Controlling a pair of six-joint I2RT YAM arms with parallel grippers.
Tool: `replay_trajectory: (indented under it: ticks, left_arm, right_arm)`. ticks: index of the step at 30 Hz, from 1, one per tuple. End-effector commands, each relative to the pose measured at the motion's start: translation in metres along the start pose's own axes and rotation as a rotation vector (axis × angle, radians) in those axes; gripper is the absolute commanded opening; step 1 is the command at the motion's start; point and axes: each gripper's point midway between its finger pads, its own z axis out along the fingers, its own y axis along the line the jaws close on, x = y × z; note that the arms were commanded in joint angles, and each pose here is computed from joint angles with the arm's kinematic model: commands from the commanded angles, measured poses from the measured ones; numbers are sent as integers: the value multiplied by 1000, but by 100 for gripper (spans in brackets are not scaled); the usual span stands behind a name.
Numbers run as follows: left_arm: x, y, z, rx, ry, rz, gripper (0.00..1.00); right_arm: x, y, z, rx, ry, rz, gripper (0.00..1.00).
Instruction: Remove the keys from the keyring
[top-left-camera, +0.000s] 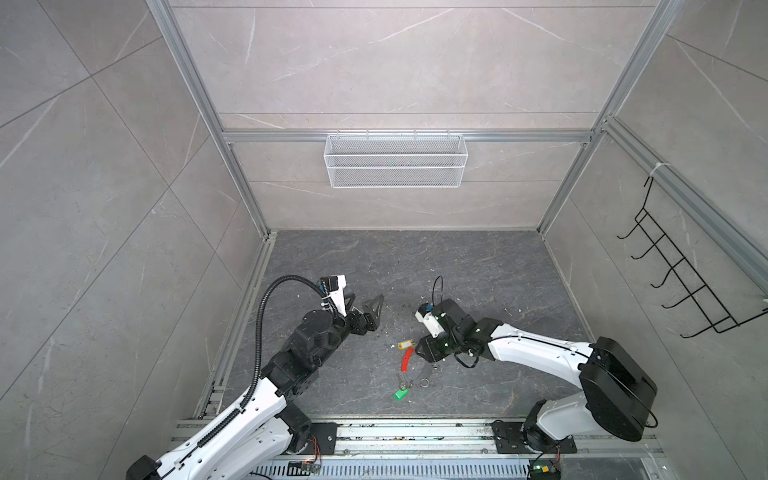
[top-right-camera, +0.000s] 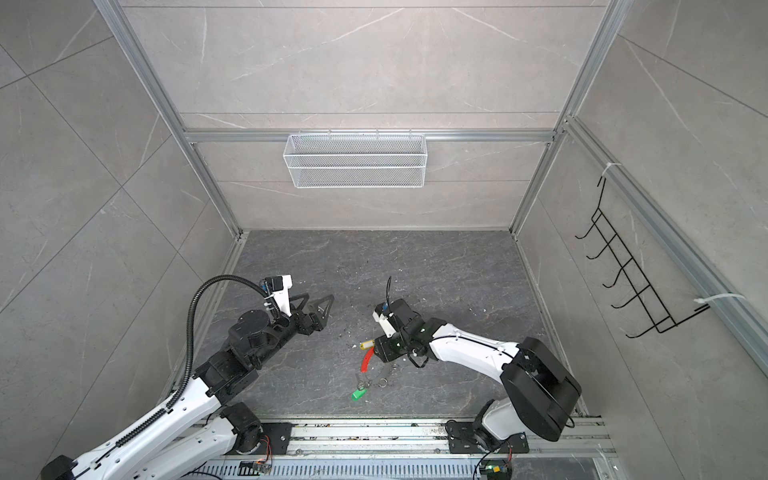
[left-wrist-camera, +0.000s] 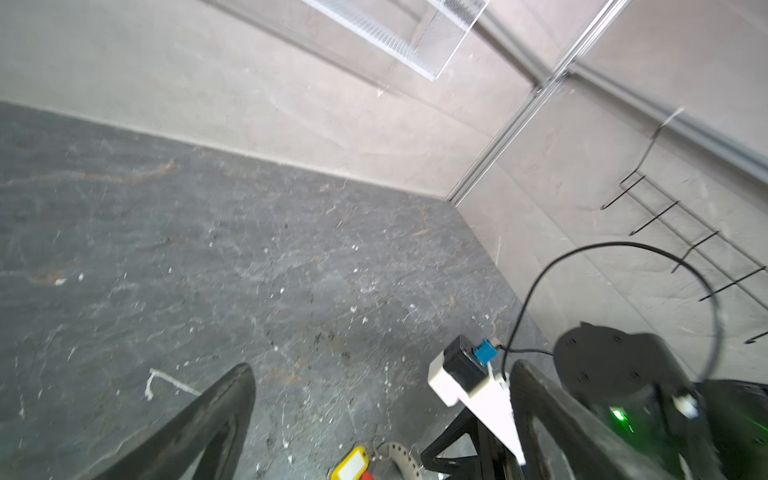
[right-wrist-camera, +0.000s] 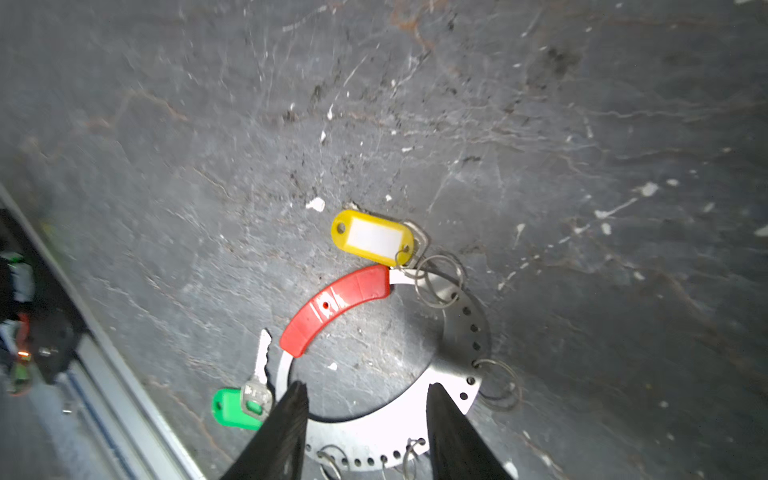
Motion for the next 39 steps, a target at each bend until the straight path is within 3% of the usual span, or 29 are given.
replay_trajectory:
  ticks: [1,8,19,30,39]
  left_arm:
    - [-7,-4,3,-12,18,21,93]
    - [-4,-11,4,27,41,37,89]
    - [4,-7,5,10,66,32,88]
    - [7,-4,4,2,77,28,88]
    - [11,-1,-5,9,72,22,88]
  right_arm:
    - [1,-14,7,164,22,-118,50]
    - [-7,-23,13,283,21,-202,44]
    - [11,17,15,116,99,-204,45]
    - [49,63,12,-92,260,114,47]
    - [65,62,20,-42,369,242,38]
